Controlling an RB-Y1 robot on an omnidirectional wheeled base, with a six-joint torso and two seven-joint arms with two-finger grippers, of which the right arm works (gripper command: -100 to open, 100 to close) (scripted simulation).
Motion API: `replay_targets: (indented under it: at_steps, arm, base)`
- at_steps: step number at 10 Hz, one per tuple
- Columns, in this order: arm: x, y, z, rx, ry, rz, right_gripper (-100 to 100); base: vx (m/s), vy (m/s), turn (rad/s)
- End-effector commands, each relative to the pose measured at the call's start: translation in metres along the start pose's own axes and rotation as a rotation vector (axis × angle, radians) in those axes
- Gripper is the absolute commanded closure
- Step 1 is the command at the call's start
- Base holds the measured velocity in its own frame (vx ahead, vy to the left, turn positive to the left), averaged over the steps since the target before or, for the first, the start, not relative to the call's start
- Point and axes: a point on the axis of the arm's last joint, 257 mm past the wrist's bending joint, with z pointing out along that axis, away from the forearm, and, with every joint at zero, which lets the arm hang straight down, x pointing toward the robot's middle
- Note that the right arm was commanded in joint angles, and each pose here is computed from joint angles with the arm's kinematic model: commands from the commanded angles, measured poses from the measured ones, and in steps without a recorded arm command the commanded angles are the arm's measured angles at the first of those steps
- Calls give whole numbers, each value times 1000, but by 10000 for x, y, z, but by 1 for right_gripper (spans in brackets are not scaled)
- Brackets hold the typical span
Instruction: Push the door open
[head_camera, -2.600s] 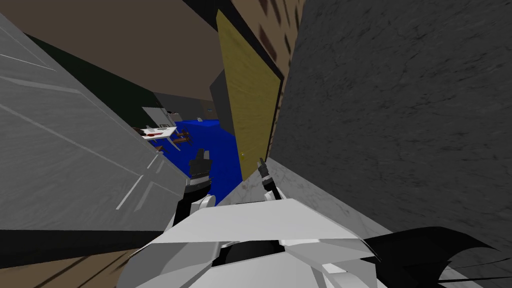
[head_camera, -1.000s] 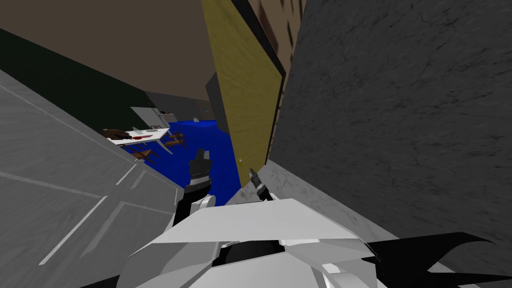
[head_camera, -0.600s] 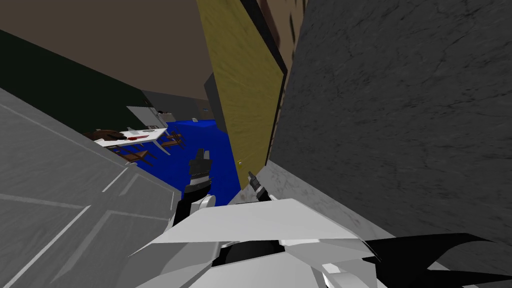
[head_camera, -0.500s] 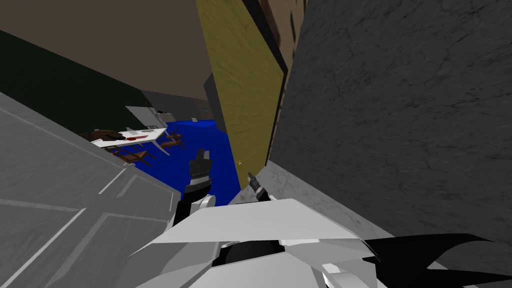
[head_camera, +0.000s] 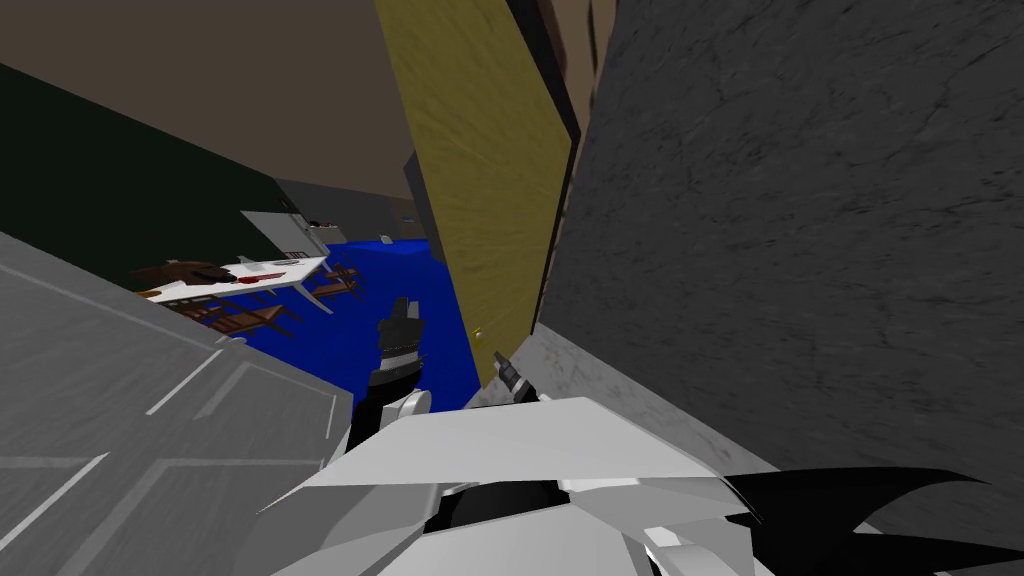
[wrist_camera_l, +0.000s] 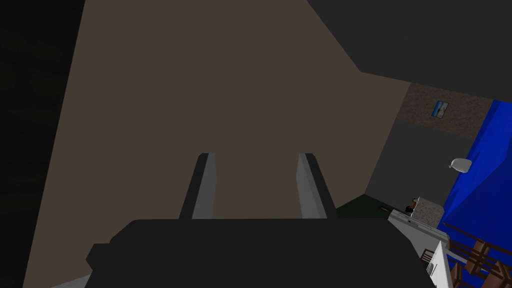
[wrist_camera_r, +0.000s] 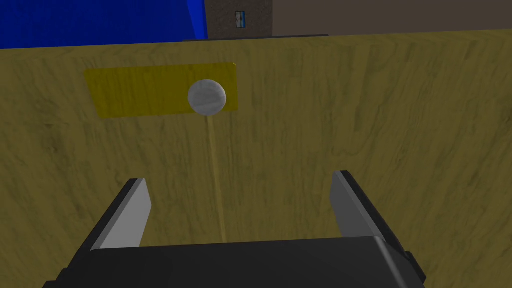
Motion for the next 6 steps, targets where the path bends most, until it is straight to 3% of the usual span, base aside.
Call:
replay_targets:
  at_steps: [1, 4, 6]
  arm:
    - [59, -99, -52, 20, 20, -2, -100]
    - [93, -175, -84, 37, 35, -4, -100]
    - [84, -197, -82, 38, 28, -4, -100]
  base:
    - [116, 19, -14]
    - [119, 11, -11]
    - [141, 103, 44]
